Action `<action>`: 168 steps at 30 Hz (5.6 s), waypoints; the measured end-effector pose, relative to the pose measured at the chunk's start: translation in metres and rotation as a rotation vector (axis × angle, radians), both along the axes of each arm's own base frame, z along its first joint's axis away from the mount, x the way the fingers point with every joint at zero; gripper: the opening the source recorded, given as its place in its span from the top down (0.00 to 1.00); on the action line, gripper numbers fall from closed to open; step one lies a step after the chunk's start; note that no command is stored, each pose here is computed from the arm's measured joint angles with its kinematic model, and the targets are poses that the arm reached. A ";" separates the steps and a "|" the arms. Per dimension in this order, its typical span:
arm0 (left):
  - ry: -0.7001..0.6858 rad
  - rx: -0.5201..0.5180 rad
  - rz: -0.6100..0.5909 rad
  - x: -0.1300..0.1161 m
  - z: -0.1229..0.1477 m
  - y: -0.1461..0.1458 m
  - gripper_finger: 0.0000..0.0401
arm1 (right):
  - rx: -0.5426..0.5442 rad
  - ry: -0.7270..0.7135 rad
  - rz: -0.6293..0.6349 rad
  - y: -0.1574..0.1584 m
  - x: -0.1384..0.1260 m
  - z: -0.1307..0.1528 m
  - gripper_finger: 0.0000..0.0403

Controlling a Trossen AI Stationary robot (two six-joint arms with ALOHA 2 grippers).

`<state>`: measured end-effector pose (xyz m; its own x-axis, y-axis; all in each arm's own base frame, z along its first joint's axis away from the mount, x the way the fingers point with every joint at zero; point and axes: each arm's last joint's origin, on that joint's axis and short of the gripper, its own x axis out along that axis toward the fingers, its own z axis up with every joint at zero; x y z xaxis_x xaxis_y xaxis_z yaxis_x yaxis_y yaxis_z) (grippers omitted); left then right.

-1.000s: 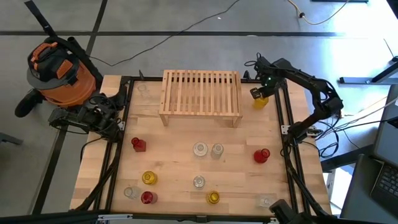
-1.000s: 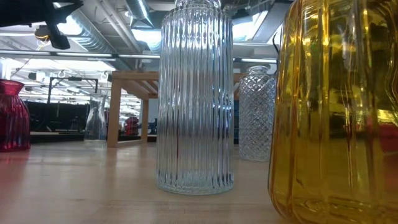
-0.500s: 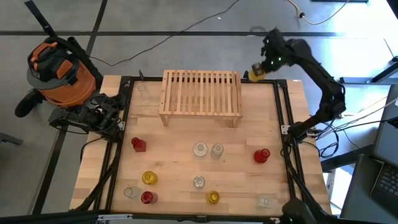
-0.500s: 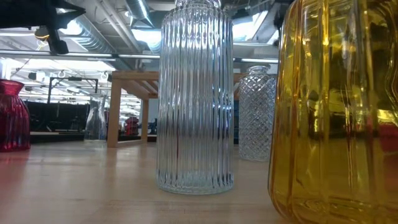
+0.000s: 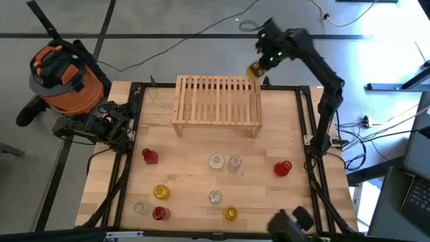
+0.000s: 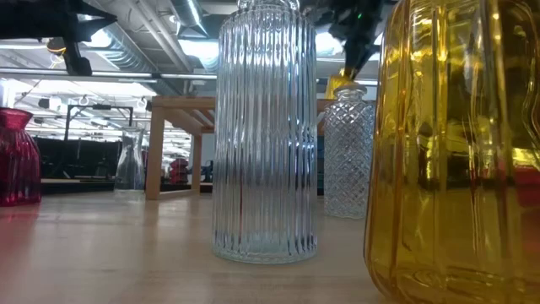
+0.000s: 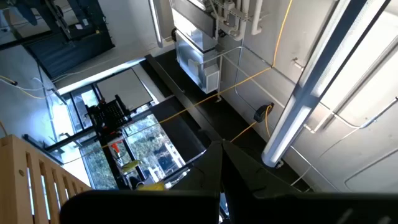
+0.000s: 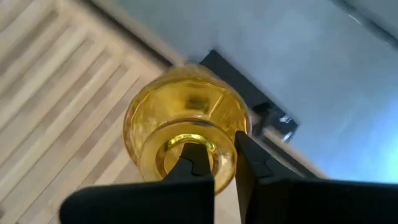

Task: Sort vases onto shelf
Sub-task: Put the yellow vase on the shelf, then put the red vase on the shelf

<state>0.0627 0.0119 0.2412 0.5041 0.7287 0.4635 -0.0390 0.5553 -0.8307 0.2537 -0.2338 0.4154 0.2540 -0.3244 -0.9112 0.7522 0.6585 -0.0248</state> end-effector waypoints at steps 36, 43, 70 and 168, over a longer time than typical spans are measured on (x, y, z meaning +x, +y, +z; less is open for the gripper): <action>0.017 0.025 -0.018 0.002 -0.001 -0.001 1.00 | 0.114 -0.036 0.133 -0.002 0.022 -0.022 0.89; 0.018 0.020 -0.014 0.002 -0.001 -0.001 1.00 | 0.119 -0.032 0.151 -0.001 0.021 -0.022 0.89; 0.031 0.021 -0.012 0.002 -0.001 -0.001 1.00 | 0.045 -0.055 0.082 0.006 0.011 -0.006 0.60; 0.107 0.040 -0.047 0.009 -0.007 -0.003 1.00 | 0.434 0.112 0.286 0.291 -0.116 -0.157 0.59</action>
